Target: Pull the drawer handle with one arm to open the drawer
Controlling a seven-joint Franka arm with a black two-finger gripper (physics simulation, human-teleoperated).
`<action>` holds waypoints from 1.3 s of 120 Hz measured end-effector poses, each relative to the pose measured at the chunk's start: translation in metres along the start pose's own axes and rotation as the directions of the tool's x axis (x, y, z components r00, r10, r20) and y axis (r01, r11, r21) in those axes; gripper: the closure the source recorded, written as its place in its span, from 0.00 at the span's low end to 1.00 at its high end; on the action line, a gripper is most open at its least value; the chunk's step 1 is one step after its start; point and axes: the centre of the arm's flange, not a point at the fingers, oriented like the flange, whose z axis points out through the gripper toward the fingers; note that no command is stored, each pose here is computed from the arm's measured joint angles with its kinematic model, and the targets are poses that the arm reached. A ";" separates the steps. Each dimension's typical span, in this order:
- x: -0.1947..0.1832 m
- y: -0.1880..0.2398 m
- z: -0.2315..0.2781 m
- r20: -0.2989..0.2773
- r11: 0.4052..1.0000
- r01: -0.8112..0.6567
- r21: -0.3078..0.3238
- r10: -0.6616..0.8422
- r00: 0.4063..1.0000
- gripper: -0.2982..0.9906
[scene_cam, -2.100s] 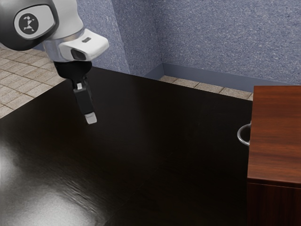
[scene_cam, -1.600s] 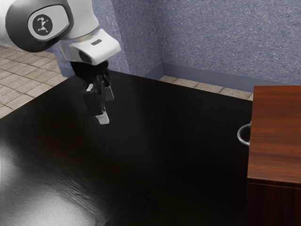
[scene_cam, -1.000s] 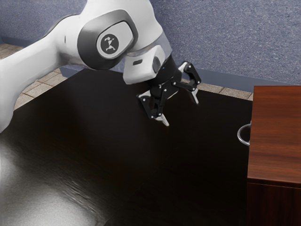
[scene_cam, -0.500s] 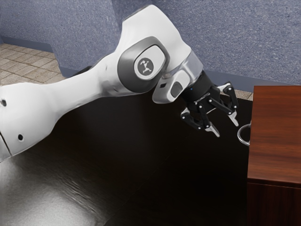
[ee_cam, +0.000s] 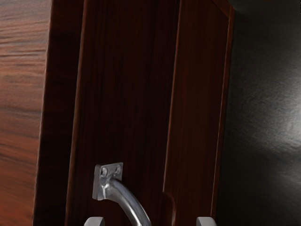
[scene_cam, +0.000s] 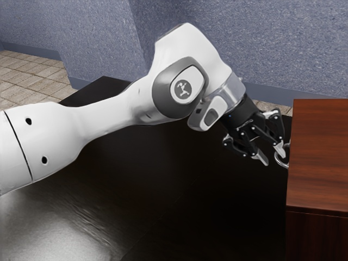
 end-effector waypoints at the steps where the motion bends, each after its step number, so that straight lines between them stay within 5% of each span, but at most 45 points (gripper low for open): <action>1: 0.000 0.000 0.000 0.000 1.000 -0.002 0.000 0.002 1.000 0.62; 60: -0.005 0.041 -0.010 0.023 0.998 -0.042 -0.035 0.043 0.999 0.82; 156: -0.006 0.154 -0.091 0.126 0.993 0.083 -0.081 -0.073 0.989 0.85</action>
